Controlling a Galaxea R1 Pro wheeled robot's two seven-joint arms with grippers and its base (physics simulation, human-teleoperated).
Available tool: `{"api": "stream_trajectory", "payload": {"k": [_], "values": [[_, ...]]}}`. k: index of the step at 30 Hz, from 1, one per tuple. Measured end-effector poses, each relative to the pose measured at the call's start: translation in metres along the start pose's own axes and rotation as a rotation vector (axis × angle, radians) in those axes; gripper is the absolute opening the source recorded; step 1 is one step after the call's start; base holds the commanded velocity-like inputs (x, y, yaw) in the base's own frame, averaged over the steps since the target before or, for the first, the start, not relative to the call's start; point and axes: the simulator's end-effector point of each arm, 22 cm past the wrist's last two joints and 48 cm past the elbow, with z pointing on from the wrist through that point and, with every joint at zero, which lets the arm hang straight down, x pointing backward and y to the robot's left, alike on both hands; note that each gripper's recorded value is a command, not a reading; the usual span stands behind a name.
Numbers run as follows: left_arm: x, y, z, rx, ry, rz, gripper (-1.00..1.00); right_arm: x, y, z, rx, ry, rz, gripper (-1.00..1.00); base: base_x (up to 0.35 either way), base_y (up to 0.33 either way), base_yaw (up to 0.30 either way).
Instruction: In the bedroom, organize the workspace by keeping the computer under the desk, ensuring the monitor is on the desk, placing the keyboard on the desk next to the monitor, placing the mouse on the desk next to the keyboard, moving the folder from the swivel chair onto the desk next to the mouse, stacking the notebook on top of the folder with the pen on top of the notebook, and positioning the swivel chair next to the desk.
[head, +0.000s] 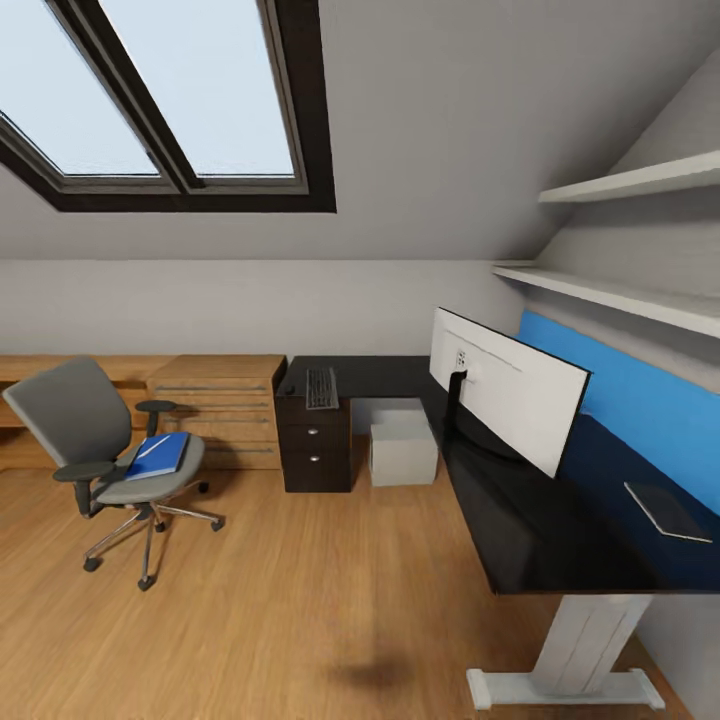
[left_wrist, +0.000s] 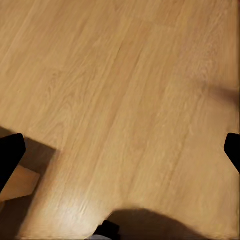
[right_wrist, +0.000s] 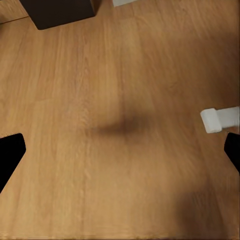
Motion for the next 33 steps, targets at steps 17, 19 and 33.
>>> {"api": "stream_trajectory", "payload": {"k": [17,19,33], "values": [[-0.005,0.003,-0.015,0.001,0.002,-0.002,1.00,-0.009,0.002,-0.014,-0.001,0.001,-0.003,1.00,-0.233,-0.281,0.000],[-0.006,0.003,-0.017,0.001,0.002,-0.002,1.00,-0.009,0.002,-0.015,-0.001,0.002,-0.002,1.00,-0.233,-0.281,0.000],[-0.009,0.006,-0.028,0.003,0.002,-0.001,1.00,-0.014,0.005,-0.026,-0.003,0.004,-0.002,1.00,-0.232,-0.281,0.000]]}}
